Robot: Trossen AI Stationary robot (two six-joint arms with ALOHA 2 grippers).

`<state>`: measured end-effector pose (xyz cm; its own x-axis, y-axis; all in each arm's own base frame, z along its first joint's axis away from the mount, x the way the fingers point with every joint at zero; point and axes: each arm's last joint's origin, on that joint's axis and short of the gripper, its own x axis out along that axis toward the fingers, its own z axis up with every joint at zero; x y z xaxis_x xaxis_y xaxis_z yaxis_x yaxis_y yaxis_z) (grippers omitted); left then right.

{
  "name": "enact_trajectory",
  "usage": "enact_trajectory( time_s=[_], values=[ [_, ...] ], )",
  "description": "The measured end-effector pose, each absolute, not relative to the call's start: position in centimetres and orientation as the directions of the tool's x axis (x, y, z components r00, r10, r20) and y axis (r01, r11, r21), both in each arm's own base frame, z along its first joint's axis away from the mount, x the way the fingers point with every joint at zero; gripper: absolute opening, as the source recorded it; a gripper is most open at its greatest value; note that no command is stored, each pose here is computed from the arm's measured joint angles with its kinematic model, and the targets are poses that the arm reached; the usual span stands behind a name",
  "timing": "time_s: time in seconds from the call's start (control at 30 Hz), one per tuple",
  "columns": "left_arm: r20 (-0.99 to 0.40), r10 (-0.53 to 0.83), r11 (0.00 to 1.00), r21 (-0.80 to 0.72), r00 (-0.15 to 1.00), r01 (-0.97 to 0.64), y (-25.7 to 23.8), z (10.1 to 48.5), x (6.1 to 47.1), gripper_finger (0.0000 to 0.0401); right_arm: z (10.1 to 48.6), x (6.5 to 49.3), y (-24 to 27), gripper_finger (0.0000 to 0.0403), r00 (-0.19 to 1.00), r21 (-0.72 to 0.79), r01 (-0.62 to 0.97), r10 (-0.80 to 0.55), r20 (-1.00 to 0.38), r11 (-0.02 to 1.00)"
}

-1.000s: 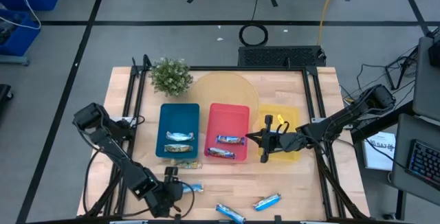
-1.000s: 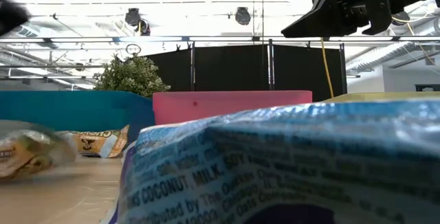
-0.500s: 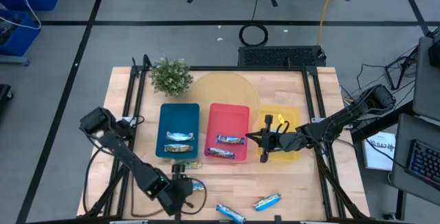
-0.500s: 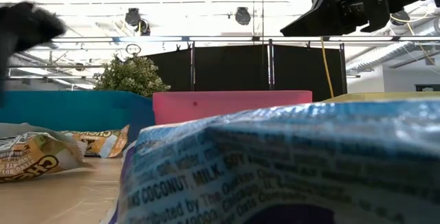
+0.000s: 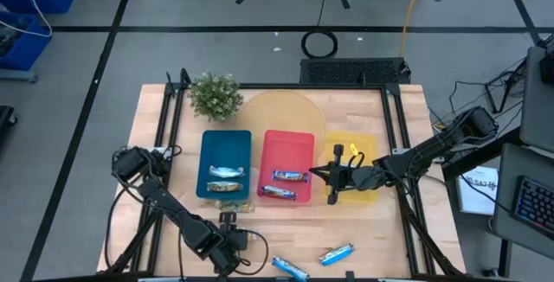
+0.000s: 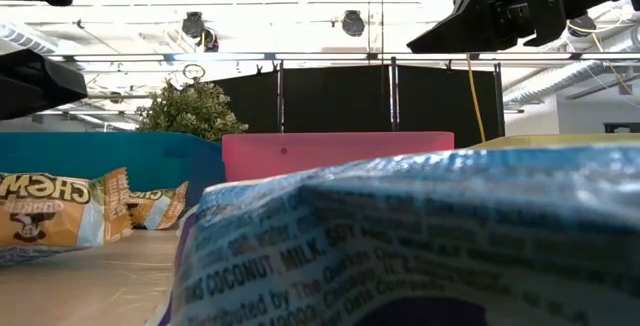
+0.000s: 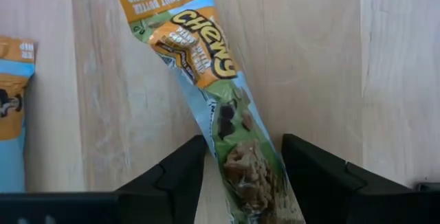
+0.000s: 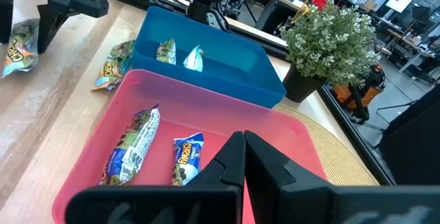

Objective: Pick and place Granola Bars by type
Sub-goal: Put the orange granola bar into the blue bin

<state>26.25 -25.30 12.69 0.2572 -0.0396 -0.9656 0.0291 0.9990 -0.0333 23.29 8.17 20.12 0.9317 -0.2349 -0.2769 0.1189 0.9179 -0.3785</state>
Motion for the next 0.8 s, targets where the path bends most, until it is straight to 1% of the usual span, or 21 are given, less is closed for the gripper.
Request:
enact_trajectory(
  time_s=[0.07,0.13,0.27,0.37,0.47,0.53,0.6,0.7,0.8],
  values=[
    [-0.968,-0.036,0.999,-0.031,0.248,0.022,-25.2,12.9,26.1,0.0188,20.1,23.3,8.2,0.0000,0.932,-0.379,0.119,-0.235,-0.277,0.918],
    [-0.970,-0.031,1.000,-0.030,0.242,0.008,-25.0,13.2,26.0,0.0166,20.1,23.3,8.2,0.0000,0.932,-0.379,0.119,-0.235,-0.276,0.918],
    [-0.974,-0.045,0.999,-0.047,0.222,-0.004,-24.5,13.8,26.1,0.0097,20.1,23.3,8.2,0.0000,0.932,-0.379,0.119,-0.235,-0.277,0.918],
    [-0.975,-0.057,0.998,-0.052,0.216,0.029,-24.2,14.3,26.0,0.0046,20.1,23.3,8.2,0.0000,0.932,-0.378,0.119,-0.235,-0.276,0.918],
    [-0.971,-0.059,0.997,-0.045,0.232,0.065,-23.9,15.7,25.6,0.0039,20.1,23.3,8.2,0.0000,0.932,-0.378,0.119,-0.235,-0.277,0.918],
    [-0.964,-0.066,0.997,-0.051,0.256,0.065,-23.4,17.4,25.2,0.0034,20.1,23.3,8.2,0.0000,0.932,-0.378,0.119,-0.235,-0.276,0.918],
    [-0.955,-0.032,0.998,-0.017,0.293,0.056,-22.5,19.5,24.4,0.0034,20.1,23.3,8.2,0.0000,0.932,-0.378,0.119,-0.235,-0.277,0.918],
    [-0.929,0.097,0.992,0.117,0.356,0.036,-20.2,22.8,22.9,0.0049,20.1,23.3,8.2,0.0000,0.932,-0.378,0.119,-0.235,-0.276,0.918],
    [-0.859,0.310,0.946,0.321,0.407,-0.042,-17.1,25.5,21.1,0.0047,20.1,23.3,8.2,0.0000,0.932,-0.377,0.119,-0.234,-0.276,0.918]
  ],
)
